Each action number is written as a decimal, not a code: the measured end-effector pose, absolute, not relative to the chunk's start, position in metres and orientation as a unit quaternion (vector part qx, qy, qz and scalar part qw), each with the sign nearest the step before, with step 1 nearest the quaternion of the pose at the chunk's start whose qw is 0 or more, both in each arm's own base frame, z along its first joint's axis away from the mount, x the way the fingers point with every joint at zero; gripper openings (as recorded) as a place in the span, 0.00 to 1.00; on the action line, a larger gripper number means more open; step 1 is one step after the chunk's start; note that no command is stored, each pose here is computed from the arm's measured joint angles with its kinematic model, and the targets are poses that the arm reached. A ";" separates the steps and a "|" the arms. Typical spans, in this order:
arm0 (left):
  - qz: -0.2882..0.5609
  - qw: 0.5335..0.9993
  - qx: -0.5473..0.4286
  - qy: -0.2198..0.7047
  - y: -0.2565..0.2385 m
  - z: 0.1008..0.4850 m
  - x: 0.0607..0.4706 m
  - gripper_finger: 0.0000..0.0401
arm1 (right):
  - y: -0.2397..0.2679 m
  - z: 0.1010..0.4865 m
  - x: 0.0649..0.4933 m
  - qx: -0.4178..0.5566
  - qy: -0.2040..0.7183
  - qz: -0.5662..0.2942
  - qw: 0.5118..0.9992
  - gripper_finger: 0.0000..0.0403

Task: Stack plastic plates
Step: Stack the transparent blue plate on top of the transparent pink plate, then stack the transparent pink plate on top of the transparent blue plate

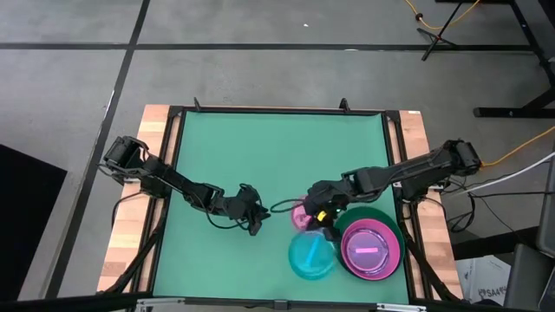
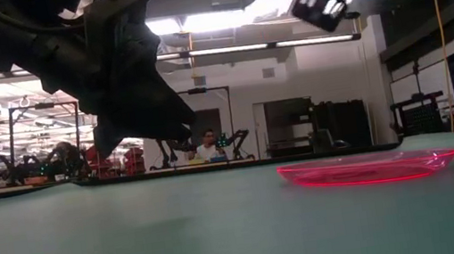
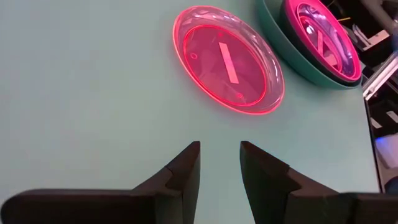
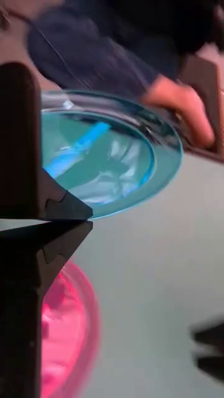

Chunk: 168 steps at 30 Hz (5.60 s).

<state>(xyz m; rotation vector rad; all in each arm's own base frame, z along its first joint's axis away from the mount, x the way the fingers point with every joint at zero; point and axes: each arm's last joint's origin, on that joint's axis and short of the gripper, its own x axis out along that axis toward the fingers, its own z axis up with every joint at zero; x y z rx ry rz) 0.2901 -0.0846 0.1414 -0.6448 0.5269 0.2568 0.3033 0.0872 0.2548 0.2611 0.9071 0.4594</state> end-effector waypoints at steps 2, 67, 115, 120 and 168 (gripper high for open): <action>0.125 0.907 -0.312 0.255 -0.085 0.141 0.290 0.27 | 0.087 0.258 0.296 0.134 0.449 0.239 0.851 0.00; 0.125 0.906 -0.312 0.256 -0.085 0.141 0.290 0.27 | 0.127 0.214 0.240 -0.092 0.671 0.288 0.677 0.14; 0.124 0.908 -0.308 0.257 -0.085 0.141 0.290 0.27 | 0.084 0.221 0.293 -0.065 0.540 0.133 0.829 0.21; 0.124 0.908 -0.308 0.257 -0.085 0.141 0.290 0.27 | 0.057 0.221 0.299 -0.042 0.542 0.094 0.834 0.21; 0.123 0.908 -0.308 0.257 -0.085 0.142 0.290 0.27 | -0.008 0.149 0.328 0.004 0.615 0.141 0.776 0.21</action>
